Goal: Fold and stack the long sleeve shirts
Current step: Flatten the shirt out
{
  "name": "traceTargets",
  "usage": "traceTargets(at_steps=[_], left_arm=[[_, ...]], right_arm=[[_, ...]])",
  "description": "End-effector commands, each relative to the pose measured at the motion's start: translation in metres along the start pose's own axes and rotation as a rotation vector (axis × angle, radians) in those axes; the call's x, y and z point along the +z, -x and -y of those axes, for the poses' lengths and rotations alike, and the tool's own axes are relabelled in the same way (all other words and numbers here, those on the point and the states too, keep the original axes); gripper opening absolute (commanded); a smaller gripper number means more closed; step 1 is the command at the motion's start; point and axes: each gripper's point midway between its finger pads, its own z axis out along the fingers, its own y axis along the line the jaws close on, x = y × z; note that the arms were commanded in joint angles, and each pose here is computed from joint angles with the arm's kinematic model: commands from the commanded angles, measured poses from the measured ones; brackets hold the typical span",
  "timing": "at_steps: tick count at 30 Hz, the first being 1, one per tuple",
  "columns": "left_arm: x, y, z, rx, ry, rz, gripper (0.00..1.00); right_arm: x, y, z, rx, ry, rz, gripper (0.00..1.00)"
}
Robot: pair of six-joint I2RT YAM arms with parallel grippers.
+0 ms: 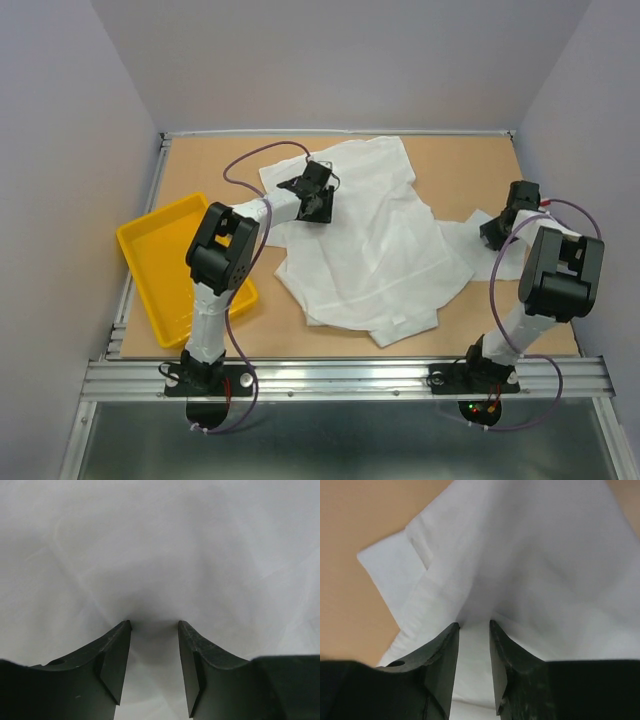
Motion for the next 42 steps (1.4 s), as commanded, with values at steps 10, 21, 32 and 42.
traceTargets(at_steps=[10,21,32,42], left_arm=[[-0.035,-0.092,-0.008,-0.282,-0.105,-0.155,0.53],[-0.095,-0.030,-0.014,-0.223,-0.058,0.067,0.57],[-0.059,0.053,-0.040,-0.114,0.092,0.168,0.57],[-0.026,0.028,-0.058,-0.135,0.121,0.082,0.57]], right_arm=[[0.014,0.107,-0.135,-0.111,0.220,0.136,0.44],[-0.099,-0.022,-0.132,-0.296,0.398,0.021,0.62],[-0.131,-0.131,-0.025,-0.274,0.457,-0.254,0.62],[-0.081,-0.124,0.011,-0.208,0.211,-0.188,0.58]])
